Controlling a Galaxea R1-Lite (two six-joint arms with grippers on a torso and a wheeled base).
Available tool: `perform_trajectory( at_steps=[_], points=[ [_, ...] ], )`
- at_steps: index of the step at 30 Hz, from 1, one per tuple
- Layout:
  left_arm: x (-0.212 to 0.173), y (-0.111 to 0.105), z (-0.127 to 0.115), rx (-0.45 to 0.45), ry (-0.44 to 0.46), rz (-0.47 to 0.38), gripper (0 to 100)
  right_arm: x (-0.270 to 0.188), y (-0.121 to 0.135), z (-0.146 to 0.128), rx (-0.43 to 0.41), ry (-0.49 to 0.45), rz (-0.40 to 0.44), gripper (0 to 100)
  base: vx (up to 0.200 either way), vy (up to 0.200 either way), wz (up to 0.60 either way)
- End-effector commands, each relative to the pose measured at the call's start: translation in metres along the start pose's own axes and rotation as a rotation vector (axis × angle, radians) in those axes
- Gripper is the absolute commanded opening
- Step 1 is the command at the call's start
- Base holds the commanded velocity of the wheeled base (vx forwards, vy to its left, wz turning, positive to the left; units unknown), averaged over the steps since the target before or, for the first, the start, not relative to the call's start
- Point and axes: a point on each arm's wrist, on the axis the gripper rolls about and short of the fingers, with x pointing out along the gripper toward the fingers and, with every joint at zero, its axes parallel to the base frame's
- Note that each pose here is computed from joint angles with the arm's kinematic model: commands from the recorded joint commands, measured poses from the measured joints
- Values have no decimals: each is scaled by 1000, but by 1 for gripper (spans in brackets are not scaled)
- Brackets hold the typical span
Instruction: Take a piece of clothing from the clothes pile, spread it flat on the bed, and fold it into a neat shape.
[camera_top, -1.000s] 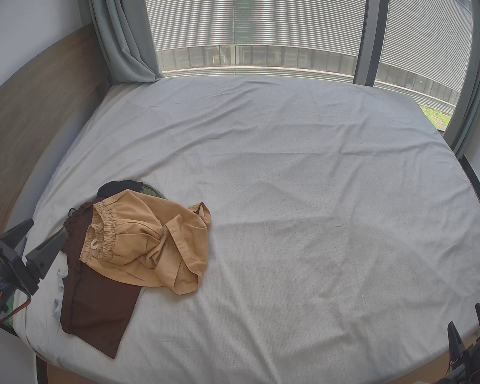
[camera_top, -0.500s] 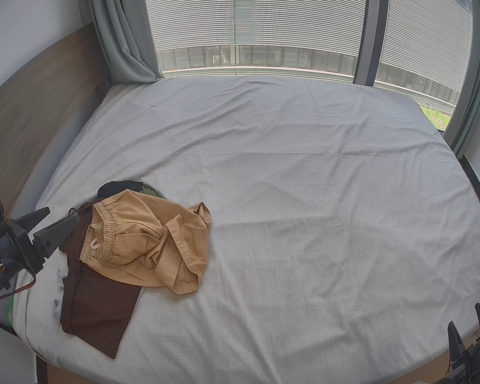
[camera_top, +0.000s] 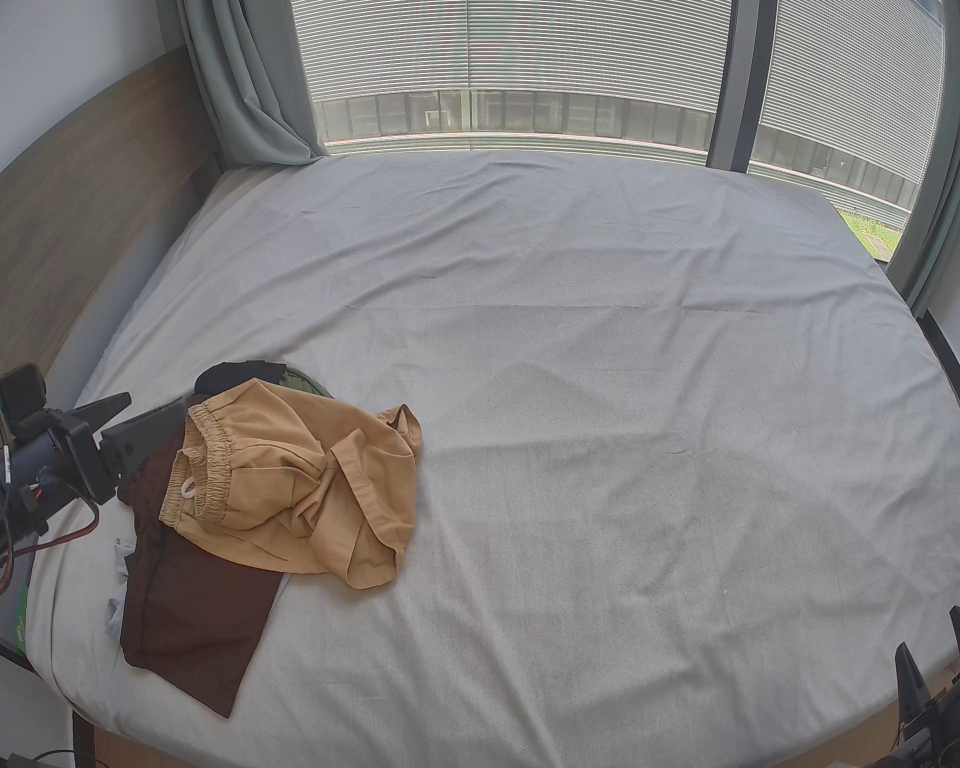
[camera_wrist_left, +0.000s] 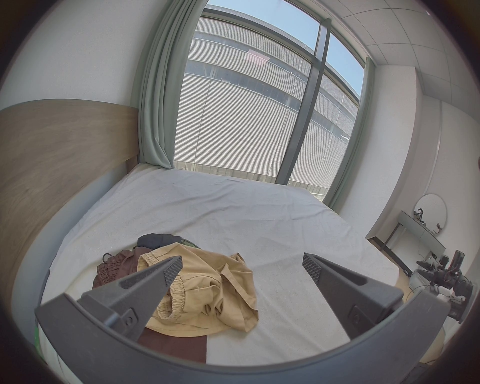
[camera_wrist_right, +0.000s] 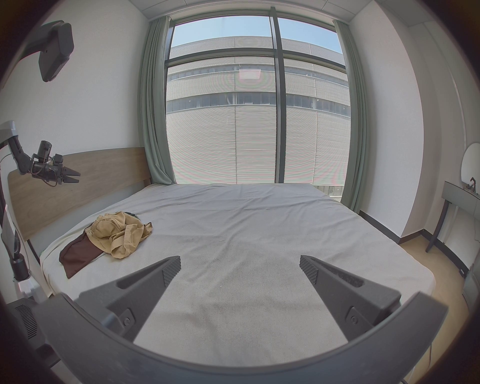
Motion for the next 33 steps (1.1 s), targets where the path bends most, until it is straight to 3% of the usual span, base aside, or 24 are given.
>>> perform_trajectory(
  at_steps=[1, 15, 33],
  points=[
    [18, 20, -13, -29, 41, 36, 100, 0, 0, -5, -1, 1, 0, 100, 0, 0, 0],
    [17, 55, -21, -91, 66, -125, 100, 0, 0, -5, -1, 1, 0, 100, 0, 0, 0],
    [38, 79, -37, -186, 133, -109, 100, 0, 0, -5, -1, 1, 0, 100, 0, 0, 0]
  ],
)
